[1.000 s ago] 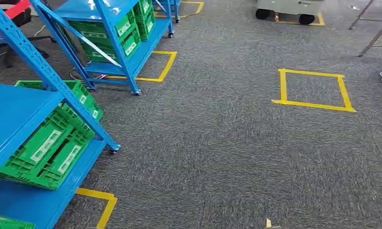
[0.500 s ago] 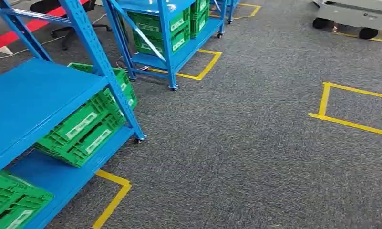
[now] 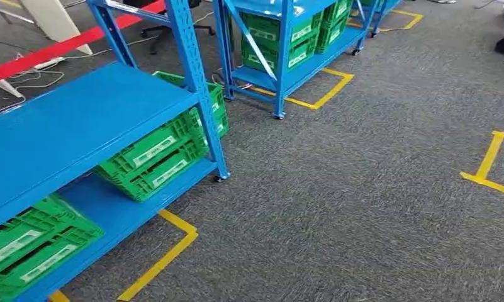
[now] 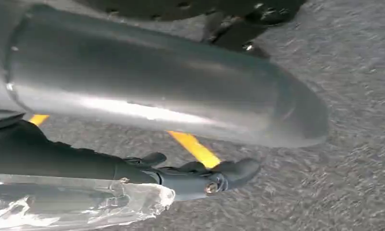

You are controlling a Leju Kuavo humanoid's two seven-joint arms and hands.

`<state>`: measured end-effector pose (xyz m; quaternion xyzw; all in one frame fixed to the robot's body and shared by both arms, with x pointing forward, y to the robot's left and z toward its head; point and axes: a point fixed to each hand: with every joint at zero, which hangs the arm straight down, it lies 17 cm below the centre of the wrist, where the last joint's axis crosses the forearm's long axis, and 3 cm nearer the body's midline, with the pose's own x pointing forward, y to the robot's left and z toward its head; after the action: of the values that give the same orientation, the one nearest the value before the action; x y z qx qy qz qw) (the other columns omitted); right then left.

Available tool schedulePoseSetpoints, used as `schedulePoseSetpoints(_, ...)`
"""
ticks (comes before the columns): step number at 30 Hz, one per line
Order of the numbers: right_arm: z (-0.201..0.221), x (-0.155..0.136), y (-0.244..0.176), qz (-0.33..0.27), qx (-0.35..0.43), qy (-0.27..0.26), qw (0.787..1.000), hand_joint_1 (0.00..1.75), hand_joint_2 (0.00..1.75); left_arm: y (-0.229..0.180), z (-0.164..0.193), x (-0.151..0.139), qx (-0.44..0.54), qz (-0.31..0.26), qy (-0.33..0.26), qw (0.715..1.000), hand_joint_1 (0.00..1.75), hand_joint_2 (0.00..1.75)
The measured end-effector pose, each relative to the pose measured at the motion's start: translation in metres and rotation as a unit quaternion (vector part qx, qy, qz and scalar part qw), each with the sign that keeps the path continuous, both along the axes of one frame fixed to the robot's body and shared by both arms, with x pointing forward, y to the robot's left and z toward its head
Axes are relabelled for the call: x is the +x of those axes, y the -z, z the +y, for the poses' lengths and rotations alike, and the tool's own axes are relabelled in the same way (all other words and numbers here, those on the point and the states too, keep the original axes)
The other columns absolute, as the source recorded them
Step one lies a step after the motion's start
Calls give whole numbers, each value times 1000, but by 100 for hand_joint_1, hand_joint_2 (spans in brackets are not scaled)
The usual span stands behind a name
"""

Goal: Take the parts from the cabinet and place them on the table.

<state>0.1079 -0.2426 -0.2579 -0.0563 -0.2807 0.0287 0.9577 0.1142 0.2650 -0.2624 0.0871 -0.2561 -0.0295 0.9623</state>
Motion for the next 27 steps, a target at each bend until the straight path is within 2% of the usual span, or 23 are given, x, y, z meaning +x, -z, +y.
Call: schedulePoseSetpoints(27,1,-3,2,10,1,-3,1000,0,0,1,-3,-3,-4,8,-11,1000,0,0)
